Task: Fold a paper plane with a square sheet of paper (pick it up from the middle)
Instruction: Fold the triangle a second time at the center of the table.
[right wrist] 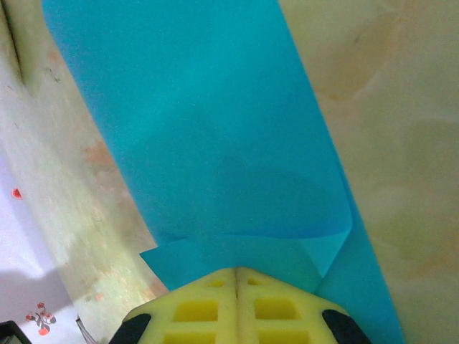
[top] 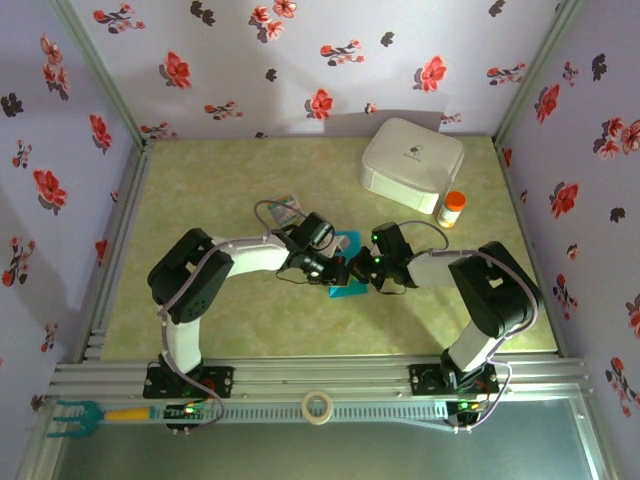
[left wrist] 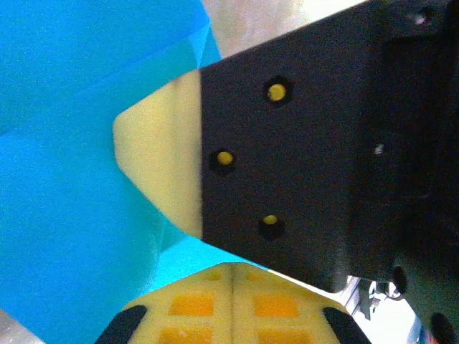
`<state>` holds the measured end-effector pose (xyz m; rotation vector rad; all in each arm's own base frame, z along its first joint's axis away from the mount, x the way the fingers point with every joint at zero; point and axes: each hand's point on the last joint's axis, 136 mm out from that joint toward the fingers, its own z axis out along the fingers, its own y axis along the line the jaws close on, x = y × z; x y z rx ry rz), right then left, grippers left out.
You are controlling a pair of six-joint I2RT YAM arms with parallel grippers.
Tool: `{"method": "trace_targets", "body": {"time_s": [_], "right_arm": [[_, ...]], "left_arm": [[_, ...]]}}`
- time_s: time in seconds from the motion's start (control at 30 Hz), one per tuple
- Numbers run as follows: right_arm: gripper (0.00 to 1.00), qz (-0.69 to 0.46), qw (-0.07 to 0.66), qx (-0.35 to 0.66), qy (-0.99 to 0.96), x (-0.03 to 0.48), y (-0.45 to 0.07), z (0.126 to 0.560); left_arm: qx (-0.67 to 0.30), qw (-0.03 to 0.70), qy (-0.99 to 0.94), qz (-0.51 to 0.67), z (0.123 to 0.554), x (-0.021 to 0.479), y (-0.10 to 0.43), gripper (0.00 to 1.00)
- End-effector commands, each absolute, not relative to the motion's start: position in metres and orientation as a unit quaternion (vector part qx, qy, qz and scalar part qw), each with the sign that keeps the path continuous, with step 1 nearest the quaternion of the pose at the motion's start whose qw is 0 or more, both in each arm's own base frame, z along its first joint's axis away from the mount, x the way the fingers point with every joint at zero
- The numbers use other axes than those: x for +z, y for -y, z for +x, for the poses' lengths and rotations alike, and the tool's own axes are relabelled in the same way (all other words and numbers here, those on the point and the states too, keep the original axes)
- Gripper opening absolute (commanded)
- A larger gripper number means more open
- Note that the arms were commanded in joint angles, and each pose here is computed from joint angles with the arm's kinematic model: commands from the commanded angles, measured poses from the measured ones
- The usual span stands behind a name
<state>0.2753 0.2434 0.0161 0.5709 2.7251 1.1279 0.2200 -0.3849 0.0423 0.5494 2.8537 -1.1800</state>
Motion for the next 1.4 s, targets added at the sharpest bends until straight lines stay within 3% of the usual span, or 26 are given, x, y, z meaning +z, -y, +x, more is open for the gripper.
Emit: {"method": "trace_targets", "body": {"time_s": [0.0, 1.37], "right_arm": [[0.0, 0.222, 0.055, 0.326, -0.917, -0.005, -0.226, 0.263], [0.0, 0.23, 0.051, 0.317, -0.919, -0.012, -0.217, 0.262]], "left_arm": [[-0.359, -0.009, -0.915, 0.186, 0.217, 0.034, 0.383, 0.04], [-0.303, -0.034, -0.938, 0.164, 0.181, 0.002, 0.33, 0.09]]}}
